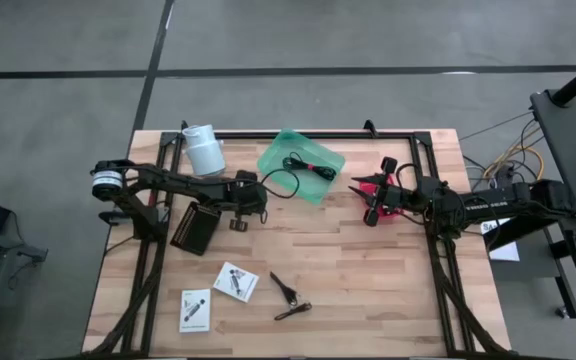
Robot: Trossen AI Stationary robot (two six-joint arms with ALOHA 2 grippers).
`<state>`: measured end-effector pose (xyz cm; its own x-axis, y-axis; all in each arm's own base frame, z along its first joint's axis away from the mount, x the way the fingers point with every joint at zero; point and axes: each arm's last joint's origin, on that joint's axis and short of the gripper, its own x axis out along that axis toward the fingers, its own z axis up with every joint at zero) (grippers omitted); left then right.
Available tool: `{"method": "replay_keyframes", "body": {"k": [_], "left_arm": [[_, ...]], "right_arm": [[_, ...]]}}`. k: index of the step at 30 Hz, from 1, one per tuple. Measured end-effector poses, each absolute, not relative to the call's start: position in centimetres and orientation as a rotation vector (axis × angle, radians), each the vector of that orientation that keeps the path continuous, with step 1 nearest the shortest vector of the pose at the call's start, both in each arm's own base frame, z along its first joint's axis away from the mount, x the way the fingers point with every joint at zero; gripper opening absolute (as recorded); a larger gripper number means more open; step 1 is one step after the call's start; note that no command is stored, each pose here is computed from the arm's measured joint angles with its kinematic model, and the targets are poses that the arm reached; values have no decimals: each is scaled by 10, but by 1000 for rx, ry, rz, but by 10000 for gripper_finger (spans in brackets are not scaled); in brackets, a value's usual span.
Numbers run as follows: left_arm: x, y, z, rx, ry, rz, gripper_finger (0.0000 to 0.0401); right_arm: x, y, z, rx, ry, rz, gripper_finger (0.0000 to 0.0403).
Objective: Pick and place items into bin
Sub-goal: Put the white charger cable into the green bin
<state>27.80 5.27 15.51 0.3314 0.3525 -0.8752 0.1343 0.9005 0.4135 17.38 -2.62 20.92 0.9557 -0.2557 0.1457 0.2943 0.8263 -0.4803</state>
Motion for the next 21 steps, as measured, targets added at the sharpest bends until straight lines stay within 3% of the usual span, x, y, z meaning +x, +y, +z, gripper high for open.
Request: {"method": "replay_keyframes", "body": {"k": [11,21], "left_arm": [[317,58,233,659,863,183,12],[339,84,233,820,724,261,12]], "right_arm": [[174,-26,208,-526,-68,-290,82],[174,-26,208,-532,-60,-290,82]]}}
